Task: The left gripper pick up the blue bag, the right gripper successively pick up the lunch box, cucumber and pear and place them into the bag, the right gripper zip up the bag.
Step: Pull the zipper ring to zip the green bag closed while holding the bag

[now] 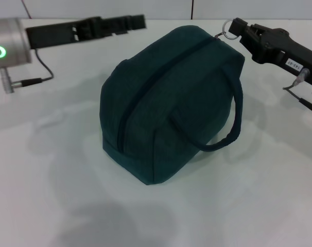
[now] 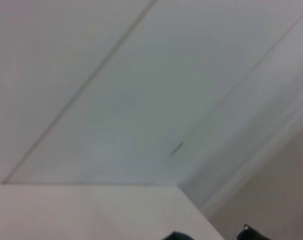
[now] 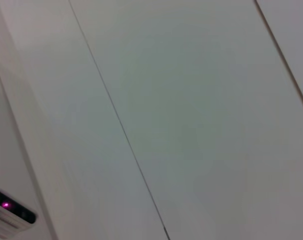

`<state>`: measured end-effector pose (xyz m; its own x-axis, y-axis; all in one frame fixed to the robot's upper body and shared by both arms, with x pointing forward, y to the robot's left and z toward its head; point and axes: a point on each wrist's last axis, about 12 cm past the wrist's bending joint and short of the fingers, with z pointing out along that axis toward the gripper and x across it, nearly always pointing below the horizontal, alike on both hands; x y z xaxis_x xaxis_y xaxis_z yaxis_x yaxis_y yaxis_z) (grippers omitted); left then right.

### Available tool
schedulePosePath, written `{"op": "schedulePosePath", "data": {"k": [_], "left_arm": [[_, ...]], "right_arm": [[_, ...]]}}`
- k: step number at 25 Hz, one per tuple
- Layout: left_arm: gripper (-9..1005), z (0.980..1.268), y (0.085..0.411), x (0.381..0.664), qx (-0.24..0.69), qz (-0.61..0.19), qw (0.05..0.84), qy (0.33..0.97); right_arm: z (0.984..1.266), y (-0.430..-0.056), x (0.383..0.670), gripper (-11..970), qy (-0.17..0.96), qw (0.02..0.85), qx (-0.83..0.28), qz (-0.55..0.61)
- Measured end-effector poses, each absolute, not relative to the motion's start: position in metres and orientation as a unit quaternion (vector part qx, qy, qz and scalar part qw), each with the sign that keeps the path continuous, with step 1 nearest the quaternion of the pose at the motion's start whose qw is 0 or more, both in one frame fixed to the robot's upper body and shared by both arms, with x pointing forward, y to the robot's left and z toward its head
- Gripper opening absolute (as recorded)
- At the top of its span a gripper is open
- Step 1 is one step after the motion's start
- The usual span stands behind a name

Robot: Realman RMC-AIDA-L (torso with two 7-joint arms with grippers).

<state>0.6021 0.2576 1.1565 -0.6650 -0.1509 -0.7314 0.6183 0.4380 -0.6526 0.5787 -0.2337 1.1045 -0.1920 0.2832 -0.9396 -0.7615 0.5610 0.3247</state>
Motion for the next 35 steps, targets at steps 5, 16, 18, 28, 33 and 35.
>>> {"op": "schedulePosePath", "data": {"k": [5,16,18,28,33,35], "left_arm": [[813,1.154,0.239,0.604,0.17,-0.508,0.361,0.763],[786,1.147,0.218,0.606,0.197,-0.489,0.333,0.782],[781,1.147,0.217,0.606,0.199,-0.487,0.333,0.783],[685,1.146,0.219,0.606,0.195,-0.482,0.324,0.79],[482,1.144,0.219,0.605,0.196,-0.483,0.322,0.79],[385,1.145,0.219,0.604,0.196,-0.484,0.323,0.79]], "right_arm": [[1.104,-0.233,0.577,25,0.64,0.607,-0.187,0.432],[1.103,-0.234,0.574,26,0.635,0.607,-0.189,0.439],[1.104,-0.234,0.573,26,0.634,0.607,-0.189,0.441],[1.103,-0.235,0.571,27,0.632,0.608,-0.189,0.443],[1.103,-0.235,0.57,28,0.631,0.608,-0.189,0.445],[1.103,-0.236,0.57,28,0.631,0.607,-0.188,0.444]]}}
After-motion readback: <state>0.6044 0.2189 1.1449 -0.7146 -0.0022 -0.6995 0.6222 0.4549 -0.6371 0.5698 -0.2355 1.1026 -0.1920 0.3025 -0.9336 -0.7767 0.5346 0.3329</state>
